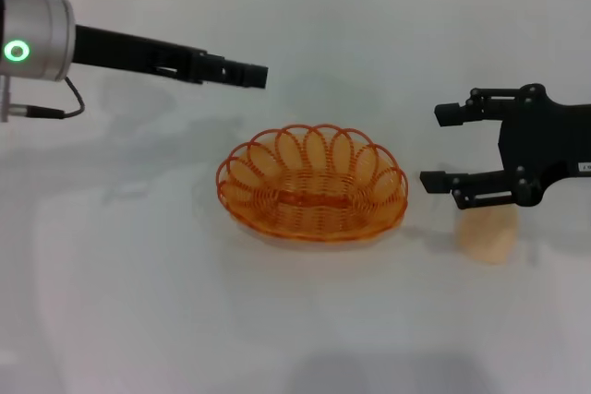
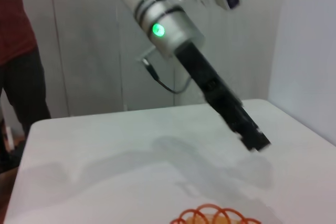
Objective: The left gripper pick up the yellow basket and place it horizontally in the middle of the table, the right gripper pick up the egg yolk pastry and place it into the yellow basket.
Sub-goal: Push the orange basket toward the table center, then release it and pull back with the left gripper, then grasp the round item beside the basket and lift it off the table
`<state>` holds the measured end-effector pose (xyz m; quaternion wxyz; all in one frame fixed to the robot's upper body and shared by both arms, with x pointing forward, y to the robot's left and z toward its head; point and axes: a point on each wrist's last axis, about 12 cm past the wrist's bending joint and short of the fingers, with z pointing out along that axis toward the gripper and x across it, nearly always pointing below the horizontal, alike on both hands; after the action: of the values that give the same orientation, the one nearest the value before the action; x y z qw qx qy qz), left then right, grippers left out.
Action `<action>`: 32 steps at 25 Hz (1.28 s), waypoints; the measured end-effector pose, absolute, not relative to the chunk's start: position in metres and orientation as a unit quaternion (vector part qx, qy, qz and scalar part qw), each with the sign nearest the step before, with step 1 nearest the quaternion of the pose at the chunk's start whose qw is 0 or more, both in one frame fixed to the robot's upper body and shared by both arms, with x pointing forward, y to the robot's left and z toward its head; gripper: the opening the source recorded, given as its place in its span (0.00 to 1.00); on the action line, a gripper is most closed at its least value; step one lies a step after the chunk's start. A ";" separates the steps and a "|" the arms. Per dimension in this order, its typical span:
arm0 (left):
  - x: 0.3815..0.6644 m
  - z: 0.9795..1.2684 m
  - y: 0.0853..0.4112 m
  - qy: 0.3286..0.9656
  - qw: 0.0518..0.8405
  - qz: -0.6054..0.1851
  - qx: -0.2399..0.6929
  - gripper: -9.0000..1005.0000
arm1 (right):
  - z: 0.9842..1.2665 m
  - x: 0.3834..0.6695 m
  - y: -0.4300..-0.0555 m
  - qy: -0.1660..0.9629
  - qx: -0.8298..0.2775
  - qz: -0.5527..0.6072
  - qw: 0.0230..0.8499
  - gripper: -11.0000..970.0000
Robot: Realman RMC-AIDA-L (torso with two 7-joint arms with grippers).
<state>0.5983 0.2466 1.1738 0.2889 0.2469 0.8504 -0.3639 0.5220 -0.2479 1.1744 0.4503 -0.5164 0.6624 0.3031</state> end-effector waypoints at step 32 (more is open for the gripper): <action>0.559 1.181 0.262 0.808 0.211 -0.355 0.420 0.86 | 1.161 0.547 -0.240 0.787 -0.507 0.201 0.288 0.81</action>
<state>0.5587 0.2618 1.1811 0.2110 0.4198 0.8084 -0.3547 0.5467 -0.2396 1.1609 0.2877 -0.5069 0.7873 0.2009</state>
